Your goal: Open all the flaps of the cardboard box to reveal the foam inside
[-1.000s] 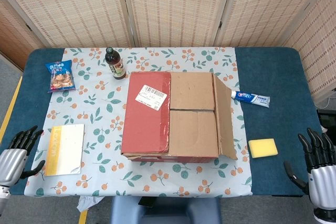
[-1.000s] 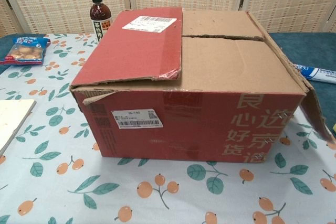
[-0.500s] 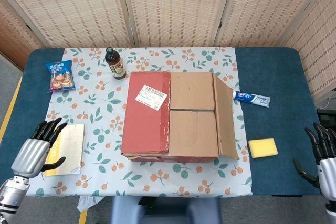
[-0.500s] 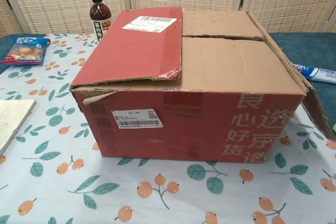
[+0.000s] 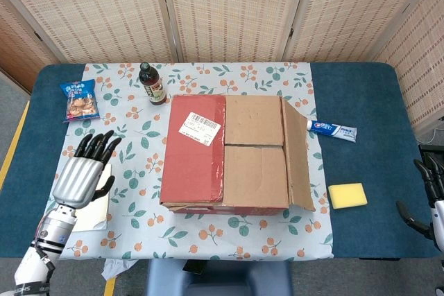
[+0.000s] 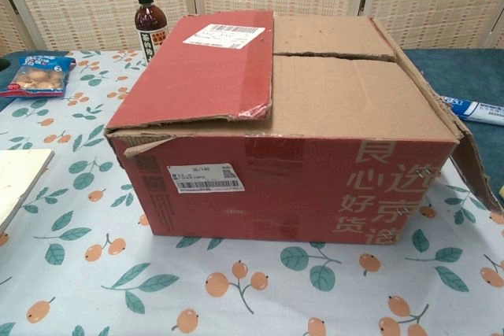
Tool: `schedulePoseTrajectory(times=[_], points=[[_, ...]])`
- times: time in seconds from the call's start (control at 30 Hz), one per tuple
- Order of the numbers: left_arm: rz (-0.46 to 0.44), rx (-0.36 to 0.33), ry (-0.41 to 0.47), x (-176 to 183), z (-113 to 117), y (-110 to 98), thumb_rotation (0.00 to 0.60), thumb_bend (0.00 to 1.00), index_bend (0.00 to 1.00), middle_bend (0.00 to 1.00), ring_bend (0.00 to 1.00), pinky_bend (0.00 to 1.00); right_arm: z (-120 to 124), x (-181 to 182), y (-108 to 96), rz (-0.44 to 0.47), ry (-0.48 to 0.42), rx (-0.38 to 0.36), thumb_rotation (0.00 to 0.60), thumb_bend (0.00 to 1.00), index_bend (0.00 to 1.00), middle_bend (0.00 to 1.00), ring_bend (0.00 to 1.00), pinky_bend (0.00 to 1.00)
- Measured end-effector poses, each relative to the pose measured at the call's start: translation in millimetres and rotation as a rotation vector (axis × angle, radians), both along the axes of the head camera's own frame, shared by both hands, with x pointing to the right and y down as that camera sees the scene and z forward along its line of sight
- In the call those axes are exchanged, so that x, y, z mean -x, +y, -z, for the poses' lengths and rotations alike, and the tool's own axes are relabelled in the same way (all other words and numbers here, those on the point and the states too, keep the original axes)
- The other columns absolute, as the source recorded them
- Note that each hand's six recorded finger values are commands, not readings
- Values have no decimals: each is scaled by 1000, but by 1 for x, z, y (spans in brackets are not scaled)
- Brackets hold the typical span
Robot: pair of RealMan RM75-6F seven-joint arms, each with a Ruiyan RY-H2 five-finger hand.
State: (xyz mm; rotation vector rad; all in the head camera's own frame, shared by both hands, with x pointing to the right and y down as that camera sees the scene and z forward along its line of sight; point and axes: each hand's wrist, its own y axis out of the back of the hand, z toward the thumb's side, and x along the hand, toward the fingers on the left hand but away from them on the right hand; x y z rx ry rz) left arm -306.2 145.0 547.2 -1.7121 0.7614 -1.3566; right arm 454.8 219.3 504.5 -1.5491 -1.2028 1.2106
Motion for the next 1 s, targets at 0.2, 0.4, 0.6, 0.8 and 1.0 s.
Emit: schedulePoseTrajectory(times=[0.2, 0.4, 0.6, 0.8, 1.0], points=[[-46, 12, 5, -35, 5, 2, 600, 471, 27, 40, 0, 0, -1, 2, 0, 4, 1, 3, 600, 377, 0, 0, 0, 0], [-103, 22, 33, -67, 9, 5, 600, 329, 17, 40, 0, 0, -4, -1, -2, -11, 1, 16, 600, 377, 0, 0, 0, 0], [-146, 28, 45, -89, 6, 9, 600, 220, 3, 40, 0, 0, -2, -3, -2, -17, -3, 11, 600, 377, 0, 0, 0, 0], [-192, 26, 48, -108, 5, 15, 600, 207, 0, 40, 0, 0, -2, -4, -2, -22, -3, 18, 600, 377, 0, 0, 0, 0], [-214, 30, 56, -120, 9, 21, 600, 194, 0, 40, 0, 0, -1, -4, 0, -26, -3, 12, 600, 377, 0, 0, 0, 0]])
